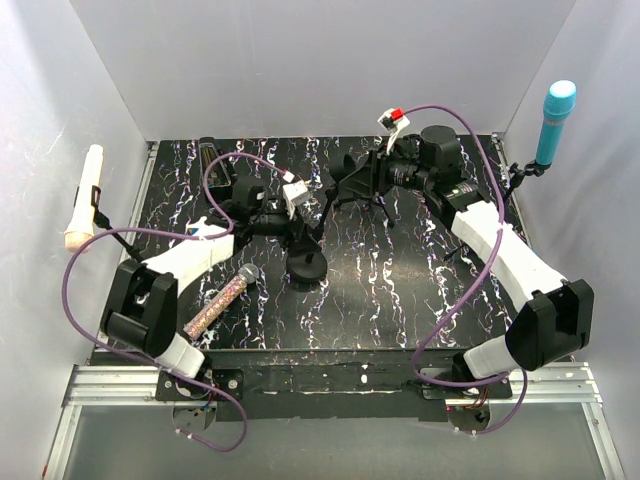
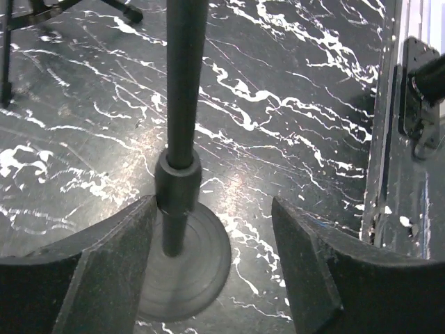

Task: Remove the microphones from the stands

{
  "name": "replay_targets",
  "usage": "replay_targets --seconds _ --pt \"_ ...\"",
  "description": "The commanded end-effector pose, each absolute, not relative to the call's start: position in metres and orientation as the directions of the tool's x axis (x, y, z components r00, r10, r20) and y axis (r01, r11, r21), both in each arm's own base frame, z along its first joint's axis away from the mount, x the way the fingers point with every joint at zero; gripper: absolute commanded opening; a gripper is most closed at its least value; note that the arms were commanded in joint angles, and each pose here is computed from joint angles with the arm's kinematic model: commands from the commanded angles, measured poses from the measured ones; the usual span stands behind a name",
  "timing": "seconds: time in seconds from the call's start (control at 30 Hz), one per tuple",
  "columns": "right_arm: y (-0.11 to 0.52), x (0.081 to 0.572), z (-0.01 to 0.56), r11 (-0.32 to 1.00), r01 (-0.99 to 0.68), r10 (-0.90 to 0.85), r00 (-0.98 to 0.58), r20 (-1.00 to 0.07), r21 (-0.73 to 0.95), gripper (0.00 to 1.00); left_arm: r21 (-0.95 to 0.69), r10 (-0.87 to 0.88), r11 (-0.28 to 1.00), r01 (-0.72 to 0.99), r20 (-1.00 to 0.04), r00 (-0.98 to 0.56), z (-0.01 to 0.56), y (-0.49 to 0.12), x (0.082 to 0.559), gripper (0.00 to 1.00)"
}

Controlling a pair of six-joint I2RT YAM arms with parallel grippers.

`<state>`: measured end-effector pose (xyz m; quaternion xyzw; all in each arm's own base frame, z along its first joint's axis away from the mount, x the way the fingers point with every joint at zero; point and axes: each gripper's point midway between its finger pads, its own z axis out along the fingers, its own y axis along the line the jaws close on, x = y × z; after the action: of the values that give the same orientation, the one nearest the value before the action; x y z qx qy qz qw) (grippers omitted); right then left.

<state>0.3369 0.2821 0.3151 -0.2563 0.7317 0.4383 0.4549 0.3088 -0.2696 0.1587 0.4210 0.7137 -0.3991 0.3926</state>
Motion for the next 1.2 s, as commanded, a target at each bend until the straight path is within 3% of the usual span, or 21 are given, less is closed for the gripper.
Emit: replay_targets --seconds 0.0,0.03,0.3,0.4,0.47,0.5,0.6,0.7,0.77,0.8,0.83,0.87,0.9,0.97,1.03,1.17 --pt "0.294 0.322 0.297 0.388 -0.825 -0.046 -0.463 -0.885 0.411 0.01 -0.289 0.261 0.116 0.950 -0.914 -0.310 0.164 -0.294 0.292 0.63" --pt "0.294 0.322 0.297 0.389 -0.824 -0.048 -0.465 -0.884 0.412 0.01 -0.278 0.259 0.116 0.953 -0.918 -0.300 0.163 -0.298 0.297 0.61" --pt "0.287 0.333 0.301 0.481 -0.749 -0.017 -0.527 -0.849 0.456 0.01 -0.200 0.230 0.249 0.948 -0.938 -0.258 0.177 -0.308 0.331 0.00" --pt "0.275 0.345 0.305 0.610 -0.583 0.060 -0.641 -0.765 0.536 0.01 -0.164 0.166 0.487 0.858 -0.947 -0.276 0.202 -0.306 0.351 0.00" --pt "0.260 0.350 0.299 0.700 -0.415 0.146 -0.714 -0.684 0.582 0.01 0.002 0.165 0.795 0.606 -0.963 -0.213 0.220 -0.283 0.381 0.00" --pt "0.256 0.350 0.299 0.718 -0.373 0.172 -0.723 -0.669 0.588 0.01 0.056 0.172 0.854 0.517 -0.968 -0.180 0.230 -0.278 0.383 0.00" --pt "0.252 0.356 0.288 0.749 -0.302 0.202 -0.743 -0.638 0.589 0.01 0.302 0.396 0.823 0.481 -0.913 -0.103 0.212 -0.290 0.372 0.00" --pt "0.248 0.368 0.259 0.790 -0.242 0.202 -0.765 -0.612 0.564 0.01 0.275 0.386 0.839 0.469 -0.909 -0.158 0.187 -0.290 0.366 0.00" --pt "0.244 0.375 0.245 0.810 -0.224 0.200 -0.764 -0.614 0.542 0.01 0.242 0.406 0.789 0.565 -0.895 -0.184 0.173 -0.300 0.355 0.00" --pt "0.245 0.377 0.243 0.809 -0.237 0.195 -0.756 -0.625 0.538 0.01 0.218 0.414 0.746 0.629 -0.892 -0.181 0.171 -0.306 0.348 0.01" --pt "0.245 0.380 0.243 0.808 -0.252 0.188 -0.746 -0.639 0.532 0.01 0.196 0.406 0.725 0.660 -0.896 -0.180 0.174 -0.309 0.344 0.13" --pt "0.245 0.379 0.245 0.802 -0.275 0.177 -0.739 -0.650 0.531 0.01 0.162 0.385 0.711 0.684 -0.904 -0.187 0.179 -0.309 0.342 0.36" --pt "0.247 0.379 0.248 0.785 -0.317 0.157 -0.728 -0.667 0.532 0.01 0.110 0.354 0.667 0.737 -0.917 -0.184 0.188 -0.314 0.335 0.53" --pt "0.250 0.379 0.260 0.748 -0.402 0.132 -0.690 -0.711 0.529 0.01 0.024 0.311 0.630 0.776 -0.924 -0.224 0.200 -0.305 0.334 0.70" --pt "0.254 0.374 0.269 0.697 -0.510 0.084 -0.640 -0.764 0.505 0.01 -0.123 0.270 0.452 0.883 -0.925 -0.266 0.211 -0.308 0.316 0.76" --pt "0.271 0.345 0.283 0.520 -0.730 -0.031 -0.535 -0.844 0.444 0.01 -0.262 0.271 0.260 0.929 -0.904 -0.331 0.204 -0.294 0.308 0.76"
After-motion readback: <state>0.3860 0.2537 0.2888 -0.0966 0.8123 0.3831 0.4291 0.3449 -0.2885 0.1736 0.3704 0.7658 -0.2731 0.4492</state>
